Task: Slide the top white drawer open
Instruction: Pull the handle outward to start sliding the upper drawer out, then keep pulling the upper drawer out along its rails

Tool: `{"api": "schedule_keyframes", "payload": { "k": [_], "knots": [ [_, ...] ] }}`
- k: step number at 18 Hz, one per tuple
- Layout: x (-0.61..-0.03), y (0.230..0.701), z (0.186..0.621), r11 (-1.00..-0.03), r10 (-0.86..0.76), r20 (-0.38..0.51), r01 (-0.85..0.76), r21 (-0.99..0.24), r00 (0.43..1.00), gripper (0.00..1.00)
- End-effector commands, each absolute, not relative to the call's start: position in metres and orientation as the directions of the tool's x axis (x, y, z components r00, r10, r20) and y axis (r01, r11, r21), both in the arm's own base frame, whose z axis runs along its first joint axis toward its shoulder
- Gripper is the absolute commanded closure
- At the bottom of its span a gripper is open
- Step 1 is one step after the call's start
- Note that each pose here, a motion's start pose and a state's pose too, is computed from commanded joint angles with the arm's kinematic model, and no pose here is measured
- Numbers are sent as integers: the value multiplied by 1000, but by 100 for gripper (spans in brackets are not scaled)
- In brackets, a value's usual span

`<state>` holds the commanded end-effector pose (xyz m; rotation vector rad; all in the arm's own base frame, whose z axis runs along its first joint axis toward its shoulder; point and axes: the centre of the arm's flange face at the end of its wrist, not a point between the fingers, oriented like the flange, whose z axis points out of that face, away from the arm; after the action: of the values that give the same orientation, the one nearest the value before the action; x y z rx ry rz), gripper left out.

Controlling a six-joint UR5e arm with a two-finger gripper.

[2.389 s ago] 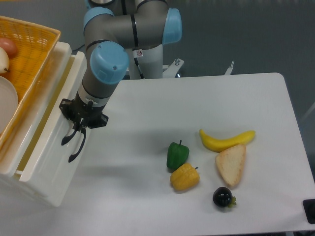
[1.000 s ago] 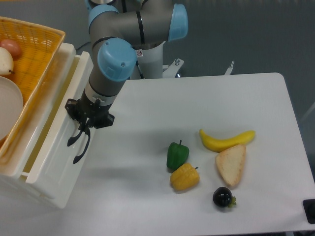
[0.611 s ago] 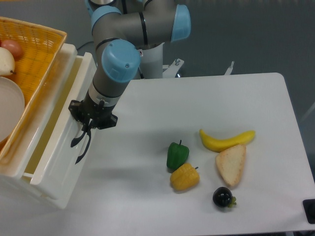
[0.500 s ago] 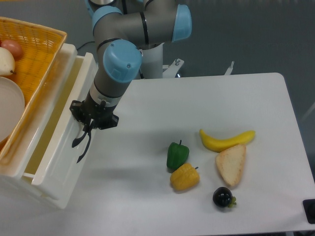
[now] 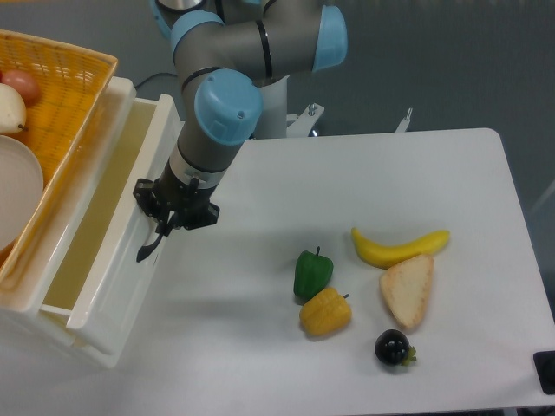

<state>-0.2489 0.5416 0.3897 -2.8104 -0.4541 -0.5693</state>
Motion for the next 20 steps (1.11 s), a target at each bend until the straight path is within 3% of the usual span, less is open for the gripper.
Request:
{"api": "schedule_keyframes", "payload": {
  "k": [20],
  "knots": [
    [-295, 531, 391, -906, 300, 376, 386, -176, 877, 84]
  ]
}}
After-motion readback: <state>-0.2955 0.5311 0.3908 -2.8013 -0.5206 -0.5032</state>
